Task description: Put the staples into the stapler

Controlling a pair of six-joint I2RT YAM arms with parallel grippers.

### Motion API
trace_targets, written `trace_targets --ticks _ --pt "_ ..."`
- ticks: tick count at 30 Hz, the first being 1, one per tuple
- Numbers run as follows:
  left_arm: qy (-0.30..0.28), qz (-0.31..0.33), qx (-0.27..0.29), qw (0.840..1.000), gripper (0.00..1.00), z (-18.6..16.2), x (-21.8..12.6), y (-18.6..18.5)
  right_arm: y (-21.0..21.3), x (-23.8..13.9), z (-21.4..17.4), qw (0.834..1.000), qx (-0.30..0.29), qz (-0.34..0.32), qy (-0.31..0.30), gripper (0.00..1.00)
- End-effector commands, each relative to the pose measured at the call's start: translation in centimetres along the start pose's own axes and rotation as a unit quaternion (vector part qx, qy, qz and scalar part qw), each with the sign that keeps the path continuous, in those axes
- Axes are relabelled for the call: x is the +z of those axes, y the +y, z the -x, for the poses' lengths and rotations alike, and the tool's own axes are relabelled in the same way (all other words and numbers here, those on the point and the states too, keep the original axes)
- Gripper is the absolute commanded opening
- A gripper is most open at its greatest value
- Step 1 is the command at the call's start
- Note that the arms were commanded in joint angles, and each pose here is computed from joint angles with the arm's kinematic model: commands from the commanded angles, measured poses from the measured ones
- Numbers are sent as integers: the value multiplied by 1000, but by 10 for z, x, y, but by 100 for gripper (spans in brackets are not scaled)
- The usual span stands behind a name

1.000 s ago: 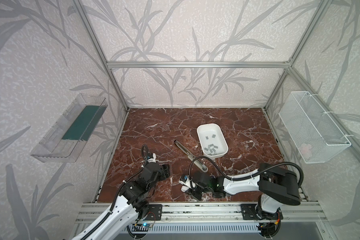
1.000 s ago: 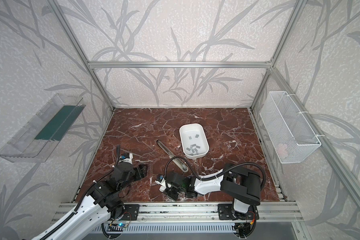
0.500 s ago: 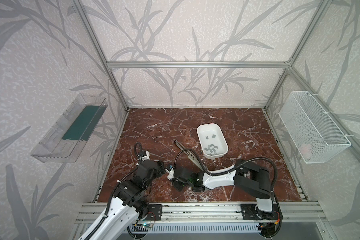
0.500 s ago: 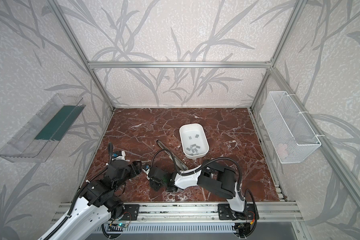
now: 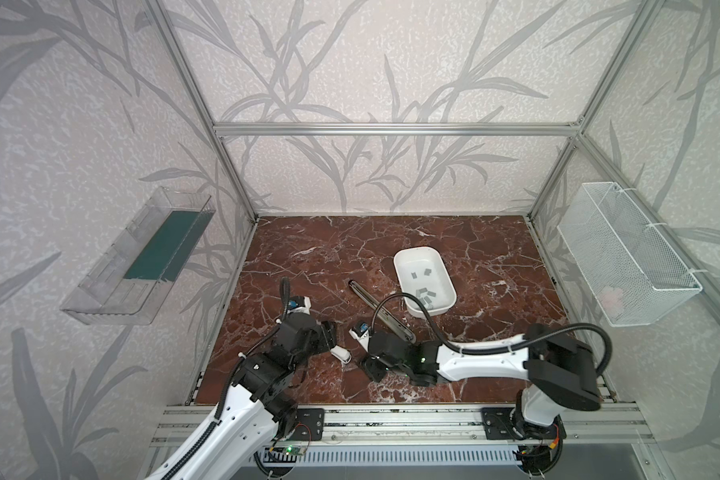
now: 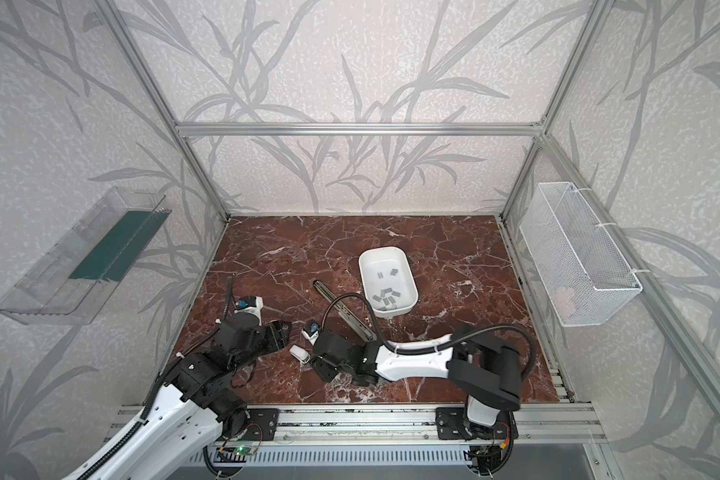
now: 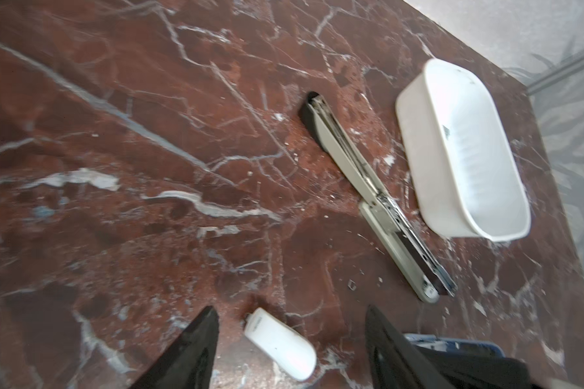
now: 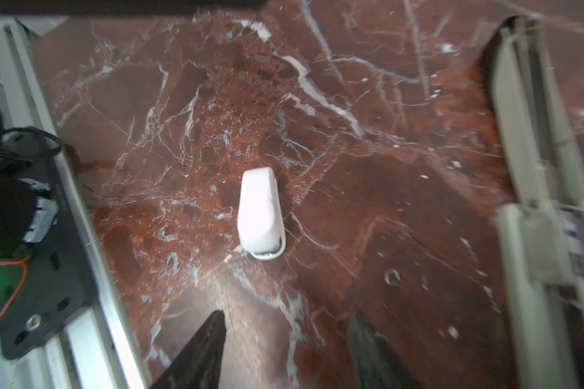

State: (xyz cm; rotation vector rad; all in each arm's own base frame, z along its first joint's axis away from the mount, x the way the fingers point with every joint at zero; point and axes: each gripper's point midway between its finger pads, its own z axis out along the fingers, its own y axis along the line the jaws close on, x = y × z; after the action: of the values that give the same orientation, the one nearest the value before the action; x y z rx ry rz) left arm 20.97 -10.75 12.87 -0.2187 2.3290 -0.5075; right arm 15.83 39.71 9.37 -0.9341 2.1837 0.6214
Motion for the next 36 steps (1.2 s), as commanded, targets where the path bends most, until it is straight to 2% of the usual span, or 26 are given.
trace_targets --ticks 1,4,6,12,15,20,24,27,36 --pt "4 -83 68 994 66 -7 6 -44 -39 -40 -18 996 48 -77 5 53" --pt "14 -104 122 987 66 -23 14 -70 -69 -74 -26 988 73 -134 -11 50" --pt "26 -119 138 983 66 -33 21 -82 -83 -93 -33 984 88 -156 -13 46" --pt "35 -140 145 979 66 -43 34 -100 -107 -118 -71 972 152 -180 4 25" --pt "33 -135 144 980 66 -43 35 -98 -113 -119 -94 967 178 -184 20 19" --pt "25 -121 139 983 66 -41 33 -88 -118 -115 -116 962 195 -187 36 16" --pt "4 -121 128 984 66 -38 30 -82 -117 -99 -117 962 206 -172 41 16" --pt "-10 -113 118 987 66 -34 26 -75 -114 -82 -114 962 223 -153 45 14" --pt "-28 -96 112 989 66 -28 14 -61 -99 -39 -94 965 211 -139 74 10"
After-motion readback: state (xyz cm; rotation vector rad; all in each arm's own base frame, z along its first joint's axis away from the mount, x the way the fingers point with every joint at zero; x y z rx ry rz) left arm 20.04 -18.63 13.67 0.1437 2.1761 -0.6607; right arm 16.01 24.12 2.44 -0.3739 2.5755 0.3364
